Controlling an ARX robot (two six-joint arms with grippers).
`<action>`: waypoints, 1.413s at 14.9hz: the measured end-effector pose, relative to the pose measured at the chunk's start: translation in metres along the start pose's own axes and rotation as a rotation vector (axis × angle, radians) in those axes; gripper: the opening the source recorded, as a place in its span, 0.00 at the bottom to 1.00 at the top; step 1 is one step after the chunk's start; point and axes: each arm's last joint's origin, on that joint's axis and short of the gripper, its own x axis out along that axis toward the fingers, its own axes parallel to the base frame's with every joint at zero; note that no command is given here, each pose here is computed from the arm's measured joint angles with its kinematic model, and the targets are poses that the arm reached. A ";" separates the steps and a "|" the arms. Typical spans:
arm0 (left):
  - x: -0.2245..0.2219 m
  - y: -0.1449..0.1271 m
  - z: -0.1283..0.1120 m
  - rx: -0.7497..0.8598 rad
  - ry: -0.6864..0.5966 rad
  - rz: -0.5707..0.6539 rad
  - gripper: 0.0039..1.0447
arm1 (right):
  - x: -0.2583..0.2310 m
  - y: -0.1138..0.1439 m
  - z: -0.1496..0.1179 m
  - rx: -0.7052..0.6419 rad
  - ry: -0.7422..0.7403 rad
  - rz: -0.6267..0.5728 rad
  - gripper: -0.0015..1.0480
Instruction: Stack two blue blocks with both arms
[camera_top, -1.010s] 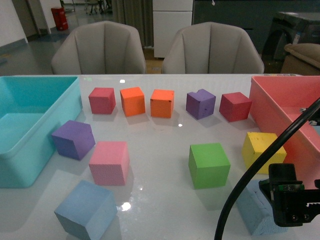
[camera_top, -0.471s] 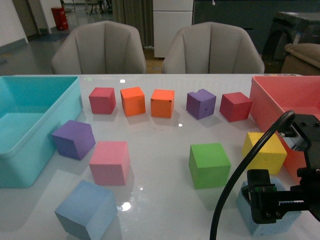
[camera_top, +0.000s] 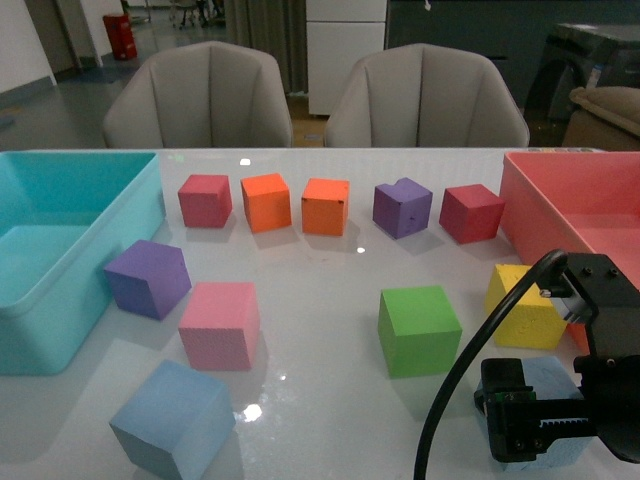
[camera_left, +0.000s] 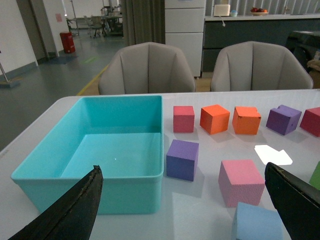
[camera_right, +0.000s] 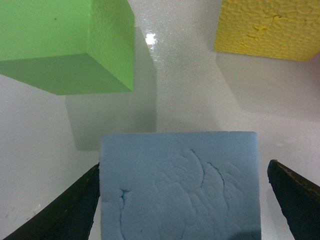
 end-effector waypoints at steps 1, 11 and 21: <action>0.000 0.000 0.000 0.000 0.000 0.000 0.94 | 0.002 -0.002 -0.001 0.003 0.004 -0.004 0.94; 0.000 0.000 0.000 0.000 0.000 0.000 0.94 | -0.042 0.007 0.015 -0.013 -0.110 -0.032 0.46; 0.000 0.000 0.000 0.000 0.000 0.000 0.94 | 0.031 0.093 0.166 -0.062 -0.211 0.088 0.44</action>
